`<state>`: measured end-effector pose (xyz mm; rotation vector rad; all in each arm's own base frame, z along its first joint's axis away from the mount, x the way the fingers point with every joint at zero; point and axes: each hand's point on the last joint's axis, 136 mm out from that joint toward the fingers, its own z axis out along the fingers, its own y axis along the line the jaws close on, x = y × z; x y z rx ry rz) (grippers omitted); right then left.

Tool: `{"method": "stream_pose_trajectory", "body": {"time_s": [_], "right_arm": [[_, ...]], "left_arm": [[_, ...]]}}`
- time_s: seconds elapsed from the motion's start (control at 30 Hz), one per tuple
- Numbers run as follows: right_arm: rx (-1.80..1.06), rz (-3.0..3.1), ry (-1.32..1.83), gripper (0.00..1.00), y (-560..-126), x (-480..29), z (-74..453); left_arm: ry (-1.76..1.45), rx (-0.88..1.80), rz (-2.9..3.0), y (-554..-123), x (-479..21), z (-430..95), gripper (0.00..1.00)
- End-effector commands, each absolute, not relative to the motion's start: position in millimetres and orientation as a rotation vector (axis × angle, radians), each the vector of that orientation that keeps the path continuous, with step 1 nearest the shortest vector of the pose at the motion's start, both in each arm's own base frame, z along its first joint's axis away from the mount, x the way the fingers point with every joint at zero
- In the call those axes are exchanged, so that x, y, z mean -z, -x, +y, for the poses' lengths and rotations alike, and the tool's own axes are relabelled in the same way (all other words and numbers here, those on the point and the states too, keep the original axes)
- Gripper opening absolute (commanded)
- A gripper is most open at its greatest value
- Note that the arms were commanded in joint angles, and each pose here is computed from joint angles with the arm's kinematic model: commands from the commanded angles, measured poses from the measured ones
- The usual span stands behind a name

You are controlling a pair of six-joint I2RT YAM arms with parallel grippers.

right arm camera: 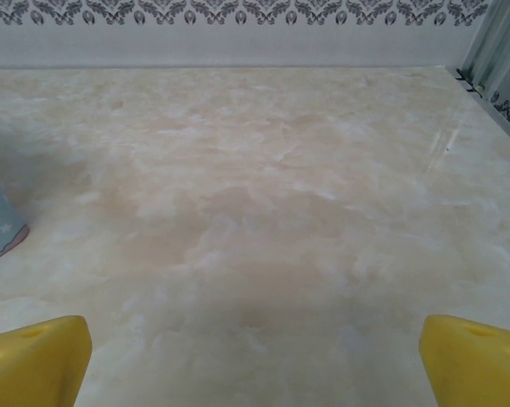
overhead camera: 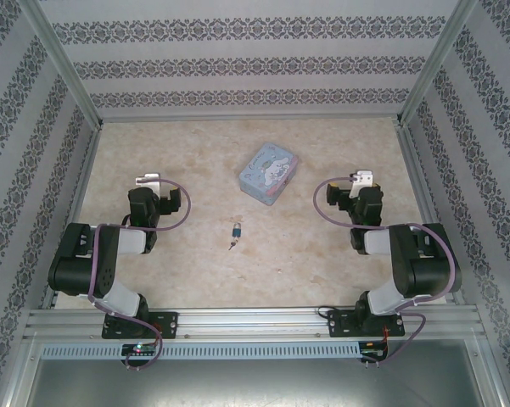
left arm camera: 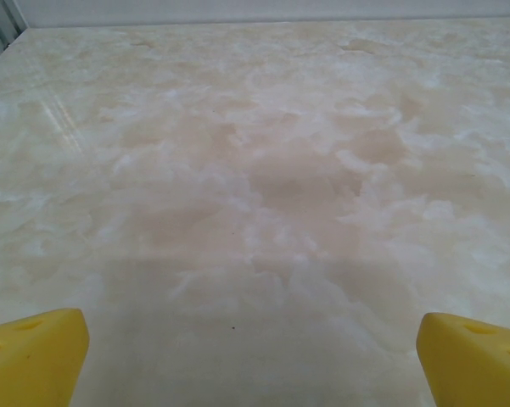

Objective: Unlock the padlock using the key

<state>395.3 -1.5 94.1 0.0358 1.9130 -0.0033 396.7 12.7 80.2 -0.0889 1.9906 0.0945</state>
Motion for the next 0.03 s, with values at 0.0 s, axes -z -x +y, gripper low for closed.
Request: {"method": "stream_pose_trajectory", "body": {"time_s": [0.0], "right_arm": [[-0.033,1.874,-0.026,0.98,-398.1,-106.7,2.2]], "left_arm": [[0.091,-0.102,1.963,-397.6,-83.3,17.9,1.0]]}}
